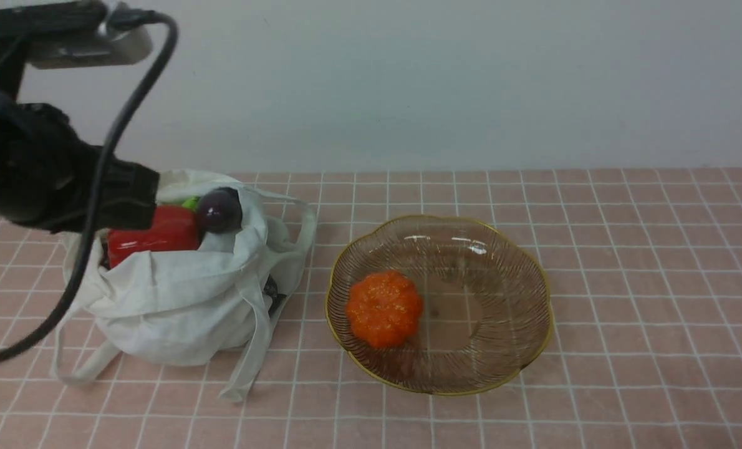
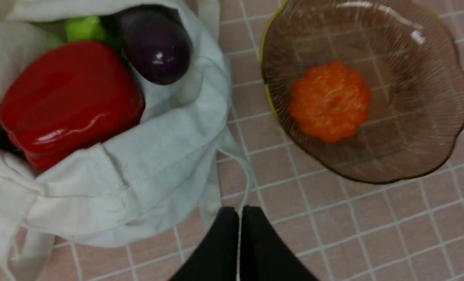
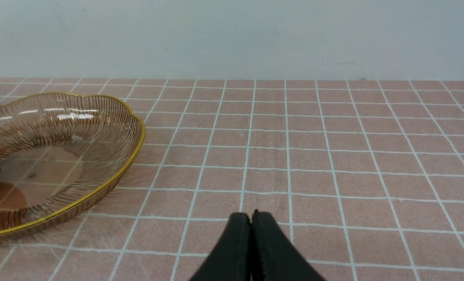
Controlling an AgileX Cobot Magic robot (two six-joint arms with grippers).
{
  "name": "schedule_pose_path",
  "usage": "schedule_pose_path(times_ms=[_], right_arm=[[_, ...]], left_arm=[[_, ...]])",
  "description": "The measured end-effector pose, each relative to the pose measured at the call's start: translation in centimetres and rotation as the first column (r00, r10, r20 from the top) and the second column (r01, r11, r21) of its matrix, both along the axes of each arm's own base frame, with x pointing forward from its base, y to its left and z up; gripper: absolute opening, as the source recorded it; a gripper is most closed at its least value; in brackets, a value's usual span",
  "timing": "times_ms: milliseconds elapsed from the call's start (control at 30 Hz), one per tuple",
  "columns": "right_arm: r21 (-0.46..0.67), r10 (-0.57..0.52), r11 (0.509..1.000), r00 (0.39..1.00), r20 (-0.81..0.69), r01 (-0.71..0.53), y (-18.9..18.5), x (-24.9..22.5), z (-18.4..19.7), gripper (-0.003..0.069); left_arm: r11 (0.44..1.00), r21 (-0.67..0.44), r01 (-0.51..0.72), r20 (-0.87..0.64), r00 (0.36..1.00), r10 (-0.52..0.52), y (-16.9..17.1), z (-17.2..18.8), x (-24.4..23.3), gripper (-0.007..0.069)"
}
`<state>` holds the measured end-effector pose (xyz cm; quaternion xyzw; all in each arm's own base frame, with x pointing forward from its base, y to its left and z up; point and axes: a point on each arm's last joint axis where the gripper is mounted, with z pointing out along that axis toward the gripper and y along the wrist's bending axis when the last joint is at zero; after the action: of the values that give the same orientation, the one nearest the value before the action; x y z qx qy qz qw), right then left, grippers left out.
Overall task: Take vegetables from bag on pink coffee tablecloth place on plate.
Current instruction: 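Reach into the bag and grasp a vegetable inside it with the left gripper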
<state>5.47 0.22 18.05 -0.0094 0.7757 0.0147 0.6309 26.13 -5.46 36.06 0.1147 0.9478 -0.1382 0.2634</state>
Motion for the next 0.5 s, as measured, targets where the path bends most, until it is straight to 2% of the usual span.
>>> schedule_pose_path(times_ms=[100,233,400,467,500], right_arm=[[0.0,0.0,1.0,1.0,0.0,0.0,0.0,0.0,0.0,-0.0015],[0.0,0.0,1.0,1.0,0.0,0.0,0.0,0.0,0.0,-0.0015],[0.0,0.0,1.0,1.0,0.0,0.0,0.0,0.0,0.0,-0.0015],[0.0,0.0,1.0,1.0,0.0,0.0,0.0,0.0,0.0,-0.0015],[0.0,0.0,1.0,1.0,0.0,0.0,0.0,0.0,0.0,-0.0015]], left_arm=[[0.996,0.084,0.033,-0.061,0.998,-0.028,-0.9,-1.0,3.0,-0.0005],[0.986,0.165,0.038,-0.068,0.997,-0.027,-2.9,-1.5,6.0,-0.0005],[0.974,0.224,0.025,-0.069,0.998,-0.009,-3.5,-2.4,8.5,0.0],[0.973,0.23,0.025,-0.07,0.997,-0.009,-3.6,-2.7,8.8,0.0015],[0.972,0.234,0.024,-0.069,0.998,-0.008,-3.7,-3.1,9.3,0.0046]])
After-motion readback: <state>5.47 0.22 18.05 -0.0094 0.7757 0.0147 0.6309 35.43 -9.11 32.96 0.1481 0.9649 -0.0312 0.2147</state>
